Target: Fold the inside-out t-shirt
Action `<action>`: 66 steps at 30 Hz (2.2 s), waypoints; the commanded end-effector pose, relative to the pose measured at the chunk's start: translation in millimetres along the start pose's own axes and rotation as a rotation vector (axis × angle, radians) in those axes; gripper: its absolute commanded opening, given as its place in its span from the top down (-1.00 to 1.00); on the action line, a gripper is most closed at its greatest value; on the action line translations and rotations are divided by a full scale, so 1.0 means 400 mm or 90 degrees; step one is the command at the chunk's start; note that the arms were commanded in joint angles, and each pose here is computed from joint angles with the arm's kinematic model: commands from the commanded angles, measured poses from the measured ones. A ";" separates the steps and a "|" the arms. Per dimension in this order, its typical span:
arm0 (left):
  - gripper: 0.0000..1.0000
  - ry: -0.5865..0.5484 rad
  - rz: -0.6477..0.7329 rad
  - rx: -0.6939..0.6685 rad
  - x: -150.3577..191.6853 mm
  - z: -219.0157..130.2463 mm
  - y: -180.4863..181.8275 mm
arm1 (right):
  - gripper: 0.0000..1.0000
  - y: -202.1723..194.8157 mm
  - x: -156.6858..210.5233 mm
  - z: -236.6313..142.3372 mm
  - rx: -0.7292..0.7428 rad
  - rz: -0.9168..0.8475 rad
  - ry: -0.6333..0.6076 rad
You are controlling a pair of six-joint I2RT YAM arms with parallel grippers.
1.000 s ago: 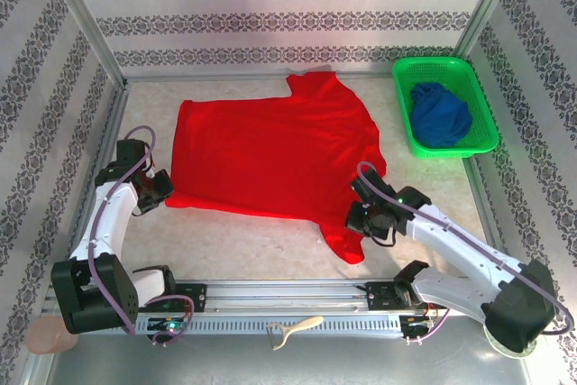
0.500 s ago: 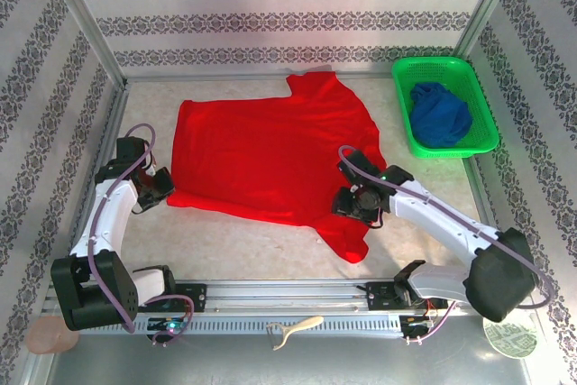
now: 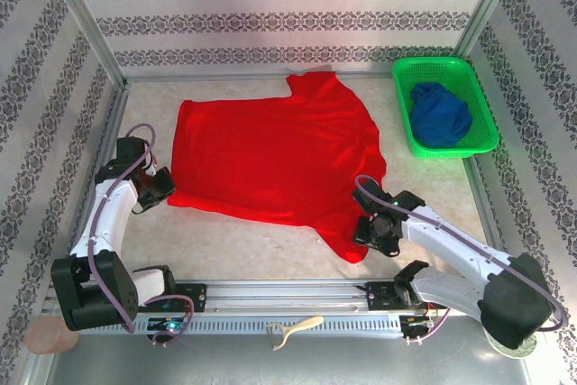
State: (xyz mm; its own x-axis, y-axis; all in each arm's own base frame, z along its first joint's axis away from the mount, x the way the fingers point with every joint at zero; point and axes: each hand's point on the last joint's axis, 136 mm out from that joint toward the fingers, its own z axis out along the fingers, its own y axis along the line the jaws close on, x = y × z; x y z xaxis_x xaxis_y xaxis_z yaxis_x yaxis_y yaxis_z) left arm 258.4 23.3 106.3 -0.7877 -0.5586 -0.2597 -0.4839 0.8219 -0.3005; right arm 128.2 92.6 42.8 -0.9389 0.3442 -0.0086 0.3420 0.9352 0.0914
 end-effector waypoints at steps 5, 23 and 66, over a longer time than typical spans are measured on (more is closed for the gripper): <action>1.00 -0.005 -0.010 0.010 0.001 -0.013 -0.004 | -0.01 0.015 -0.033 0.019 0.024 -0.012 0.002; 1.00 -0.044 -0.036 0.027 -0.053 -0.034 -0.027 | 1.00 0.062 -0.096 -0.067 -0.070 0.015 -0.040; 1.00 -0.034 -0.086 0.038 -0.366 0.117 -0.120 | 1.00 0.260 -0.674 -0.324 -0.251 0.098 -0.170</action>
State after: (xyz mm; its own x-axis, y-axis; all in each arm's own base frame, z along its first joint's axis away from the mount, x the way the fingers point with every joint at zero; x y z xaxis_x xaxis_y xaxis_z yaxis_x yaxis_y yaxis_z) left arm 393.4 51.8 109.5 -0.7223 -0.6513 -0.2326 -0.5589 0.7478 -0.3584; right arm 386.9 89.6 184.1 -0.8218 0.5387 -0.1856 0.4022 0.7791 0.4808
